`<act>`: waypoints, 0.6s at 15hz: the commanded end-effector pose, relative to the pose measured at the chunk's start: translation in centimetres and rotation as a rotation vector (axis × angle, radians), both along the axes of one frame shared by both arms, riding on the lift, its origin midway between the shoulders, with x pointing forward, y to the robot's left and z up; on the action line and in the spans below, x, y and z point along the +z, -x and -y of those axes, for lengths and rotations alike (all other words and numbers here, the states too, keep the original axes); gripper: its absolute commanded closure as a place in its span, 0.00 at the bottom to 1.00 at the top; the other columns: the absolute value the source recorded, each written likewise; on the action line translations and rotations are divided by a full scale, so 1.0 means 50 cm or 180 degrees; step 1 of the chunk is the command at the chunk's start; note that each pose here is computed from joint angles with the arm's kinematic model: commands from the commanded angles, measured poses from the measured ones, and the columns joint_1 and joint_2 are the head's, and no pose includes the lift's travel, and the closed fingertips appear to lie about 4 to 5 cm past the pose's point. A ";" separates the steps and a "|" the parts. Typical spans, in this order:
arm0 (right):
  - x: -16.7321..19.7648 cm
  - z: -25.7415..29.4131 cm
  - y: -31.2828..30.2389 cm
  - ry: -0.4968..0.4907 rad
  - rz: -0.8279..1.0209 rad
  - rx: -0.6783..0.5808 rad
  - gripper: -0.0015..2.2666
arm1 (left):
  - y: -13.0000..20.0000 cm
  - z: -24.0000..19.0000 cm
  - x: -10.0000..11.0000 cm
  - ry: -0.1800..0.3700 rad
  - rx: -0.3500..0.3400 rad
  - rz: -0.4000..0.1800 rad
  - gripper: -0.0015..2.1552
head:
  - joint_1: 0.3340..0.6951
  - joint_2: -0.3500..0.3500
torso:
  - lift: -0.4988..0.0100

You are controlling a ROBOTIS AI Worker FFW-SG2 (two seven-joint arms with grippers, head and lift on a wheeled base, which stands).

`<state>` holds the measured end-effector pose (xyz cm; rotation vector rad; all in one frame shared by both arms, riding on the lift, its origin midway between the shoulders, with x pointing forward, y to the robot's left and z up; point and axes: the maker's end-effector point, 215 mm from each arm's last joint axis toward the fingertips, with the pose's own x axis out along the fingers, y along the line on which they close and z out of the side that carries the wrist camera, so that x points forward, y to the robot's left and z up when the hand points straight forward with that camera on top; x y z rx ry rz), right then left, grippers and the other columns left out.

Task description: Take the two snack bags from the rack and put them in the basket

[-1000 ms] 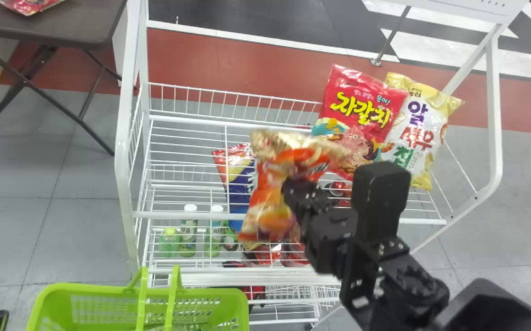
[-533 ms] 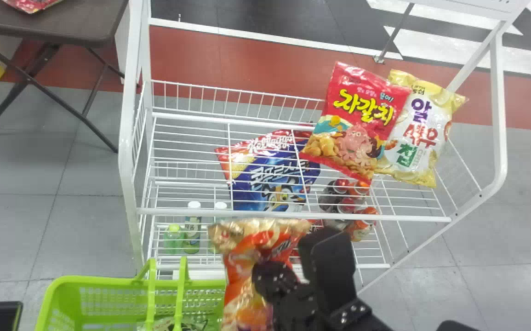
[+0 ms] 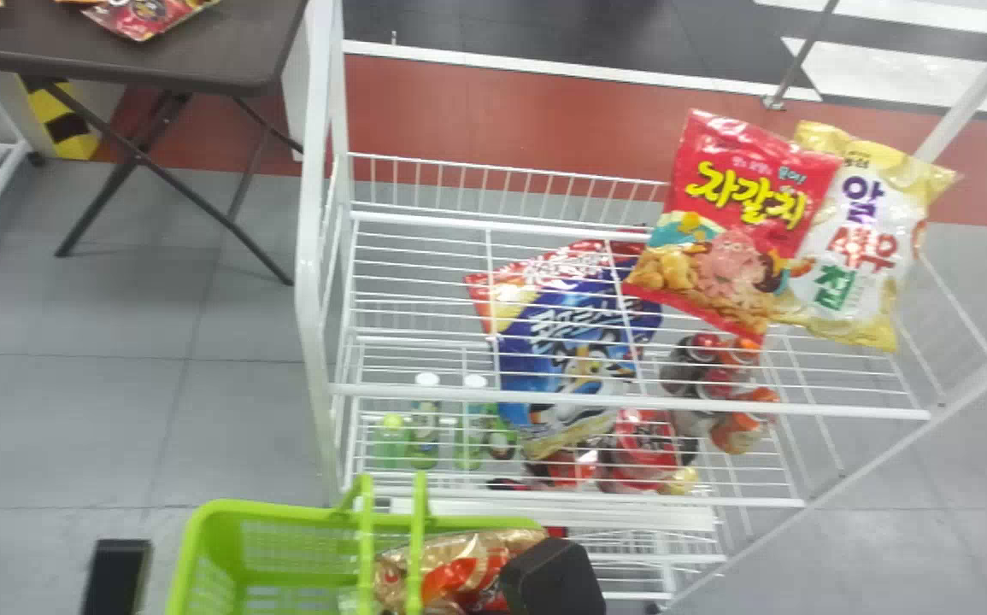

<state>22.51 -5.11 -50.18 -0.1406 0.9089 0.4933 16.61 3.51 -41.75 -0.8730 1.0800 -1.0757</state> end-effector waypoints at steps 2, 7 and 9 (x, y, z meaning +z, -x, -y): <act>-0.022 -0.068 0.003 -0.0139 -0.0015 0.0029 0.99 | 0.007 0.001 0.003 -0.0005 -0.0005 0.0001 0.85 | 1.00 0.44 | 0.96; -0.062 -0.038 0.040 -0.0045 -0.0455 0.0068 0.00 | 0.012 0.000 0.007 -0.0010 -0.0005 0.0012 0.85 | 1.00 0.62 | 0.96; -0.064 -0.016 0.045 -0.0084 -0.0609 0.0006 0.02 | 0.011 0.004 0.009 -0.0006 -0.0006 0.0028 0.85 | 1.00 0.57 | 0.96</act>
